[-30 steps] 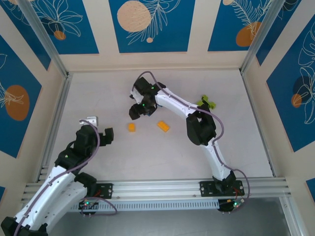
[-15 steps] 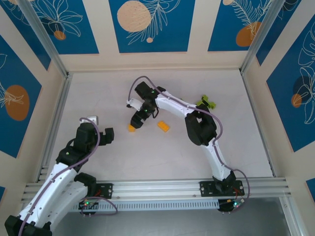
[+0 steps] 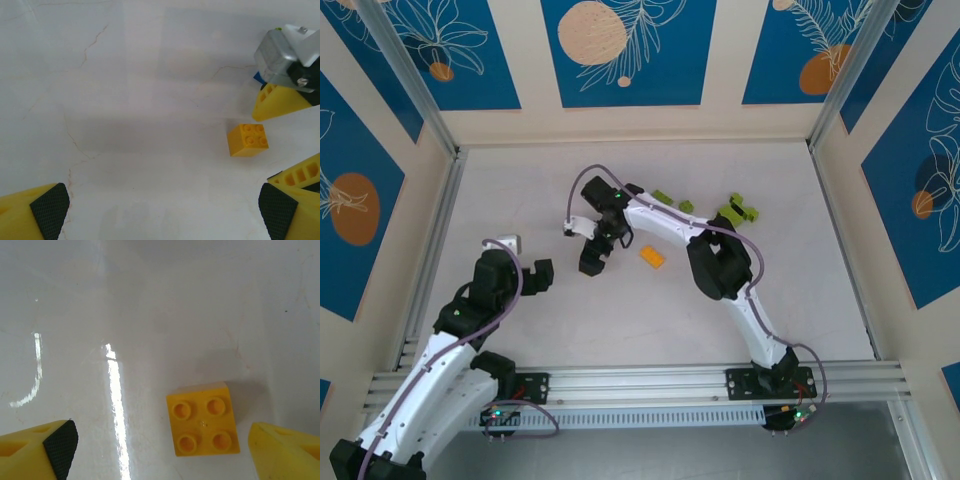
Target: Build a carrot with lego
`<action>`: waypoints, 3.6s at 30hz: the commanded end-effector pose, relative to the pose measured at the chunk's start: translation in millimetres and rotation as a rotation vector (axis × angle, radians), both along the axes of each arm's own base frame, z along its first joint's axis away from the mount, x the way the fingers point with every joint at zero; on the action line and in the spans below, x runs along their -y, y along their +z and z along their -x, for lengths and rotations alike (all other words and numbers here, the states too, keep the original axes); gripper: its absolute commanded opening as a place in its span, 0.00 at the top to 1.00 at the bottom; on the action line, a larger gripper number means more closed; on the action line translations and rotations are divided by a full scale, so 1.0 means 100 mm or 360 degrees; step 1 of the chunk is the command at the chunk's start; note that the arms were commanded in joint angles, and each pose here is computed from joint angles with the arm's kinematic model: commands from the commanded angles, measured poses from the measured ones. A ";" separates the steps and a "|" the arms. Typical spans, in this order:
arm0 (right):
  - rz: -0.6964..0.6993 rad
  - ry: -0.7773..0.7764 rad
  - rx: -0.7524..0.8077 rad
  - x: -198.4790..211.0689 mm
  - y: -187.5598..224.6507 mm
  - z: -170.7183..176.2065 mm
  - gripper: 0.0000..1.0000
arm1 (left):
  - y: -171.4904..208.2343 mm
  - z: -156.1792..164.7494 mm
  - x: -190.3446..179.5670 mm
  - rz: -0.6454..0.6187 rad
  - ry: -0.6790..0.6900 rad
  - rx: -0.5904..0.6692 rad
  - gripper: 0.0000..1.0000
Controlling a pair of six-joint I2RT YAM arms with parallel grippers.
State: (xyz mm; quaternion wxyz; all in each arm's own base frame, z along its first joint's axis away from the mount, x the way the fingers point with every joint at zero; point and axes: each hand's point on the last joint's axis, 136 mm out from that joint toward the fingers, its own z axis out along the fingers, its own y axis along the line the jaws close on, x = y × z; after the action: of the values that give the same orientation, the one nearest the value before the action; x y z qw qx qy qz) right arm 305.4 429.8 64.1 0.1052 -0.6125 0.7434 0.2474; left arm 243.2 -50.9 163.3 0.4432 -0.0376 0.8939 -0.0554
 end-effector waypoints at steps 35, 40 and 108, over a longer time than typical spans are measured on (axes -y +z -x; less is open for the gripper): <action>0.0336 -0.0034 0.0013 0.57 -0.11 1.21 0.62 | 0.05 -0.02 0.02 0.0060 -0.0032 0.0049 0.00; 0.0355 -0.0024 0.0045 0.66 -0.15 1.38 0.61 | 0.05 -0.01 0.02 0.0061 -0.0028 0.0051 0.00; 0.0300 -0.0830 -0.0096 1.75 -0.39 -0.22 0.37 | 0.03 -0.06 0.05 0.0078 -0.0060 0.0048 0.00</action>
State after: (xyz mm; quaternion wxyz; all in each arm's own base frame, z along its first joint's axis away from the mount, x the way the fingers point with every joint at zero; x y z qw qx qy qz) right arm 351.3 259.0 21.9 0.1230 -0.4129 0.8934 0.1275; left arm 248.0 -55.9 165.3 0.4518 -0.0387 0.8874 -0.0834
